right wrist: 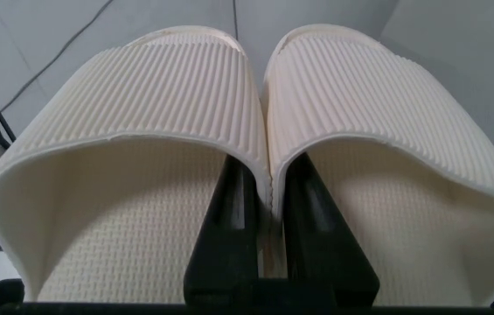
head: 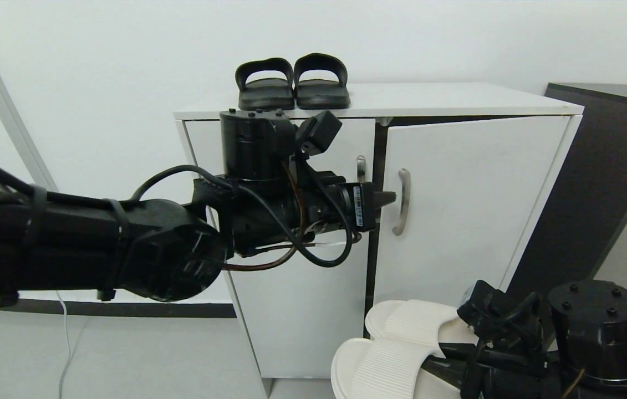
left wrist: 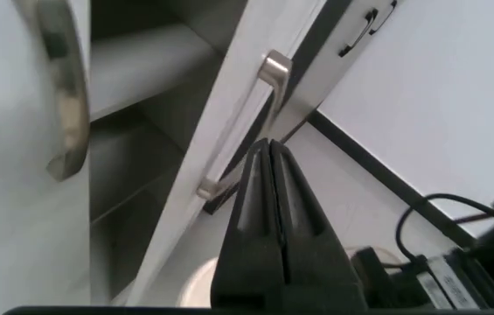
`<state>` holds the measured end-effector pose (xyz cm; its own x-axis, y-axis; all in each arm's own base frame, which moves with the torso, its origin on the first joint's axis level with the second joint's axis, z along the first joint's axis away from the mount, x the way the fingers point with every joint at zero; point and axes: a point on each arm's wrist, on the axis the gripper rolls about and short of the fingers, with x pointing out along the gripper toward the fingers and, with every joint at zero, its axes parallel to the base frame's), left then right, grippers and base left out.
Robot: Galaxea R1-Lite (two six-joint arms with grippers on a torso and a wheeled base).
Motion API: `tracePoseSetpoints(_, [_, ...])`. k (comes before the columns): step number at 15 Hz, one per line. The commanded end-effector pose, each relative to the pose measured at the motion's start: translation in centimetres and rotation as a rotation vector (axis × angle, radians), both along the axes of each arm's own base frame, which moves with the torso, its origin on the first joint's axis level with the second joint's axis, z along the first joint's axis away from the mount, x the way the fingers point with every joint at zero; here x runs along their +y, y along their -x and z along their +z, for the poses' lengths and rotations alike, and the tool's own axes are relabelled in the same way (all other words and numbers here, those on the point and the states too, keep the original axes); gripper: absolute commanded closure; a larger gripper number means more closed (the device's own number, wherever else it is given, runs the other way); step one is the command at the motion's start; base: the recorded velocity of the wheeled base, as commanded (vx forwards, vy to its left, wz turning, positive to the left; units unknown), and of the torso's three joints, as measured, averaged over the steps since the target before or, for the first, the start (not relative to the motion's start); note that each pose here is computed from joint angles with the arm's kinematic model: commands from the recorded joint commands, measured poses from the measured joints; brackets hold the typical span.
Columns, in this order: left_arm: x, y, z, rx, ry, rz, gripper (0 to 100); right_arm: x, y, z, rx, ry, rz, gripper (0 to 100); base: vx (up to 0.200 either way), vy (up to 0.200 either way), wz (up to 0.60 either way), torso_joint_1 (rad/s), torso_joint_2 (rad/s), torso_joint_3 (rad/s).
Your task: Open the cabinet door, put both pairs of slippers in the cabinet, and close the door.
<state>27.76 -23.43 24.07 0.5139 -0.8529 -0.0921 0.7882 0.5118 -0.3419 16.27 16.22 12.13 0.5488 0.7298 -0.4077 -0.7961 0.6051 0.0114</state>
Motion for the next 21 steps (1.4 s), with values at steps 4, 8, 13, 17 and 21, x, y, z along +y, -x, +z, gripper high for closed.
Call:
tracePoseSetpoints(4, [1.7, -0.6, 0.4, -0.004, 0.008, 0.041, 100, 0.1, 0.1, 0.1, -0.003, -0.003, 0.007, 100, 0.000, 0.000, 0.00, 0.000, 0.00, 0.000])
tracePoseSetpoints(8, [0.9, -2.6, 0.2, 0.030, 0.030, 0.068, 100, 0.1, 0.2, 0.0, -0.009, 0.007, 0.013, 100, 0.000, 0.000, 0.00, 0.000, 0.00, 0.000])
tracePoseSetpoints(13, [-1.0, -4.9, -0.4, 0.064, 0.043, 0.091, 100, 0.2, 0.2, -0.1, -0.004, 0.009, 0.020, 100, 0.000, 0.000, 0.00, 0.000, 0.00, 0.000])
tracePoseSetpoints(17, [-1.1, -4.9, -0.4, 0.070, 0.047, 0.088, 100, 0.2, 0.3, -0.2, -0.001, 0.012, 0.020, 100, 0.000, 0.000, 0.00, 0.000, 0.00, 0.000])
tracePoseSetpoints(21, [-1.8, -1.8, -0.6, 0.086, 0.057, 0.029, 100, 0.2, 0.4, -0.3, 0.000, 0.015, 0.024, 100, -0.200, 0.000, 0.00, 0.005, 0.00, 0.002])
